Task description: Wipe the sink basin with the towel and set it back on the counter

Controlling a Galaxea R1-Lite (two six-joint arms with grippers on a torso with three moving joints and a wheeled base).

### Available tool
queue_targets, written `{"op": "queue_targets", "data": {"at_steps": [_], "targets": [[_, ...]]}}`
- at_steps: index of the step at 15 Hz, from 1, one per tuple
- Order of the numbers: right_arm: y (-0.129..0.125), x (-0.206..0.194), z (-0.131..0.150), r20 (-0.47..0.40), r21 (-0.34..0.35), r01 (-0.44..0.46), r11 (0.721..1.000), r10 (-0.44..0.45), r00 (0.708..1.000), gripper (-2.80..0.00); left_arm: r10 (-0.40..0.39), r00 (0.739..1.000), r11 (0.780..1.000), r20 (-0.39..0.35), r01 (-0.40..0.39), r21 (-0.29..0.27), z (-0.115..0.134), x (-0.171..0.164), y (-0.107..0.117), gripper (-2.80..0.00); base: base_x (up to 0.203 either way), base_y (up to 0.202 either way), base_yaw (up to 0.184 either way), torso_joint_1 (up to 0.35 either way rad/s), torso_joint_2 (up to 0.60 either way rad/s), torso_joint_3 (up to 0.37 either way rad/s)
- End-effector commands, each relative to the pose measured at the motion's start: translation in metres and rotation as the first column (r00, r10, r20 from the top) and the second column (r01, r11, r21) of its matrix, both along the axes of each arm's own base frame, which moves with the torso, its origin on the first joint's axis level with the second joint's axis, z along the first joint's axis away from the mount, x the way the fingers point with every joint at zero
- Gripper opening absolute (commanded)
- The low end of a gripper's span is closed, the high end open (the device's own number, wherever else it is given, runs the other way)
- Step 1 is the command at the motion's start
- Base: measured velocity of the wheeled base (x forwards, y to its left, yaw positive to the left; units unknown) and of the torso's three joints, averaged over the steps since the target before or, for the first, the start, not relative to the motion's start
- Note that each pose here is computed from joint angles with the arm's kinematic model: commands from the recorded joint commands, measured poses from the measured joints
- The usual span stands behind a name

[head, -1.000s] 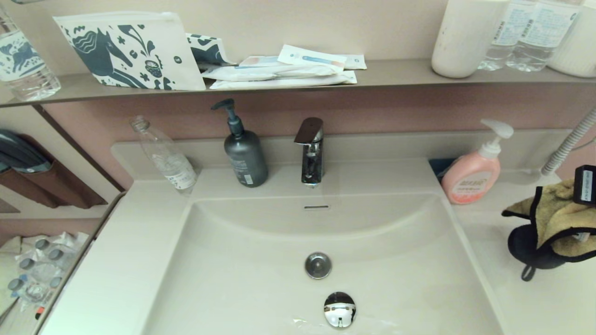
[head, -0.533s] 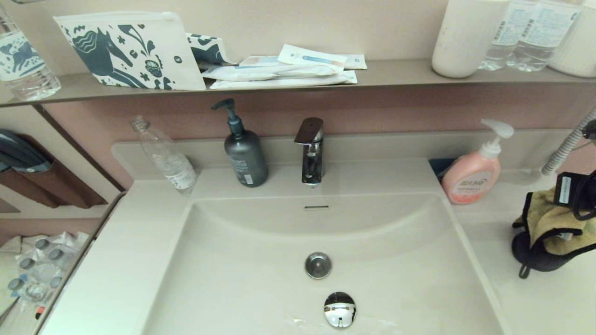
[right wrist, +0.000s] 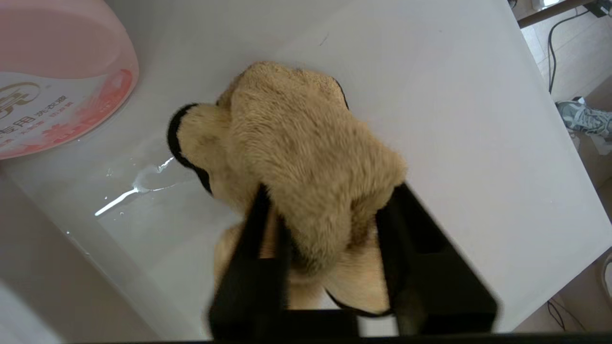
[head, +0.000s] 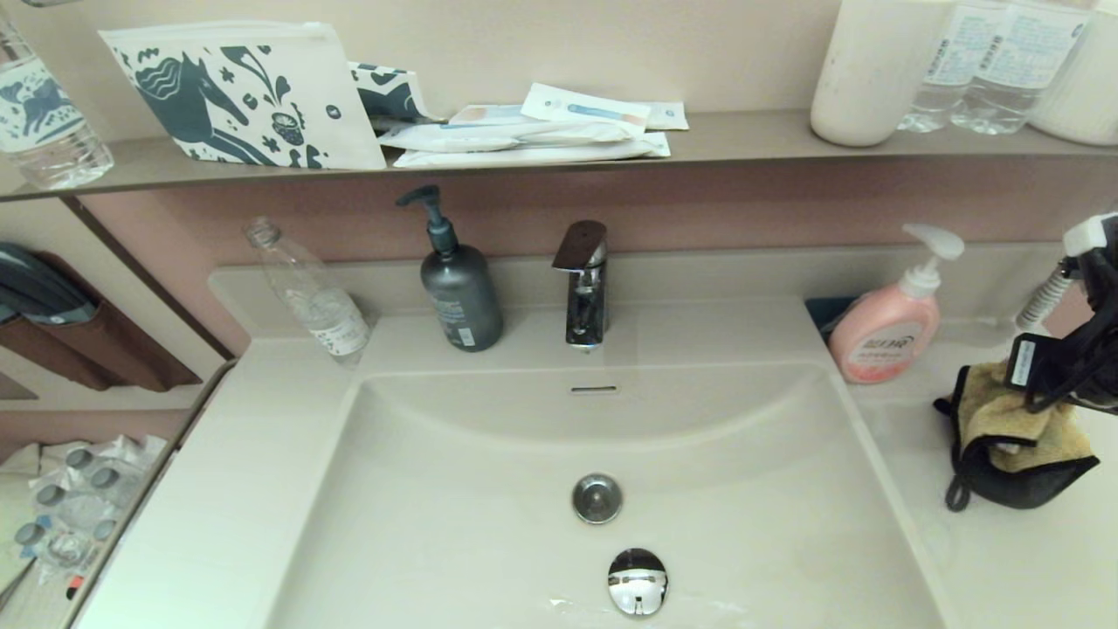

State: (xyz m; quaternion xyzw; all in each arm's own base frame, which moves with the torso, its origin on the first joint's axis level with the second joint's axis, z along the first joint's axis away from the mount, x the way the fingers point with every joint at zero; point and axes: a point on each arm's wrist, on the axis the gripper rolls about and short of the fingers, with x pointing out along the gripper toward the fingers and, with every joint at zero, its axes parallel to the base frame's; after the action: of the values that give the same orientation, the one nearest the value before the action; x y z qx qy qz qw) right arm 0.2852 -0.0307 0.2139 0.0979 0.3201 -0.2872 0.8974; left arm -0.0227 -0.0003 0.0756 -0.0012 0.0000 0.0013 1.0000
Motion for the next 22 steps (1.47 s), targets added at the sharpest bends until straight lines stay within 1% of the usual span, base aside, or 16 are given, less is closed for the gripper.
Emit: {"op": "queue_targets", "data": {"at_steps": [1,3,6,9,10,13,16,17,19,22], "targets": [[0.000,-0.002,0.003,0.005,-0.004,0.002,1.000,-0.002,1.000,0.00,0.001,1.000,1.000,0.000,-0.001,-0.001,0.000,0.000,0.000,-2.80,0.000,0.000,0.000,0.000,0.00,0.000],[0.001,-0.009,0.010,0.014,-0.015,-0.005,1.000,0.005,1.000,0.00,0.001,1.000,1.000,0.000,-0.001,-0.001,0.000,0.000,0.000,-2.80,0.000,0.000,0.000,0.000,0.00,0.000],[0.011,-0.034,0.022,-0.036,-0.007,-0.051,0.999,0.051,0.998,0.00,0.001,1.000,1.000,0.000,-0.001,-0.001,0.000,0.000,0.000,-2.80,0.000,0.000,0.000,0.000,0.00,0.000],[0.030,-0.057,0.035,-0.041,0.029,-0.151,0.988,0.153,0.987,0.00,0.001,1.000,1.000,0.000,-0.001,-0.001,0.000,0.000,0.000,-2.80,0.000,0.000,0.000,0.000,0.00,0.000],[0.035,-0.062,0.036,-0.042,0.034,-0.178,0.983,0.179,0.983,-2.80,0.001,1.000,1.000,0.000,-0.001,-0.001,0.000,0.000,0.000,-2.80,0.000,0.000,0.000,0.000,0.00,0.000],[0.043,-0.071,0.038,-0.029,0.046,-0.225,0.973,0.227,0.974,-2.80,0.001,1.000,1.000,0.000,-0.001,-0.001,0.000,0.000,0.000,-2.80,0.000,0.000,0.000,0.000,0.00,0.000],[0.051,-0.095,0.032,-0.033,0.068,-0.292,0.954,0.295,0.955,-2.80,0.001,1.000,1.000,0.000,-0.001,-0.001,0.000,0.000,0.000,-2.80,0.000,0.000,0.000,0.000,0.00,0.000],[0.053,-0.104,0.029,-0.036,0.069,-0.309,0.949,0.312,0.949,-2.80,0.001,1.000,1.000,0.000,-0.001,-0.001,0.000,0.000,0.000,-2.80,0.000,0.000,0.000,0.000,0.00,0.000],[0.055,-0.129,0.026,-0.006,0.085,-0.333,0.939,0.335,0.942,-2.80,0.001,1.000,1.000,0.000,-0.001,-0.001,0.000,0.000,0.000,-2.80,0.000,0.000,0.000,0.000,0.00,0.000],[0.051,-0.168,0.020,0.025,0.116,-0.366,0.923,0.366,0.930,-2.80,0.001,1.000,1.000,0.000,-0.001,-0.001,0.000,0.000,0.000,-2.80,0.000,0.000,0.000,0.000,0.00,0.000]]}}
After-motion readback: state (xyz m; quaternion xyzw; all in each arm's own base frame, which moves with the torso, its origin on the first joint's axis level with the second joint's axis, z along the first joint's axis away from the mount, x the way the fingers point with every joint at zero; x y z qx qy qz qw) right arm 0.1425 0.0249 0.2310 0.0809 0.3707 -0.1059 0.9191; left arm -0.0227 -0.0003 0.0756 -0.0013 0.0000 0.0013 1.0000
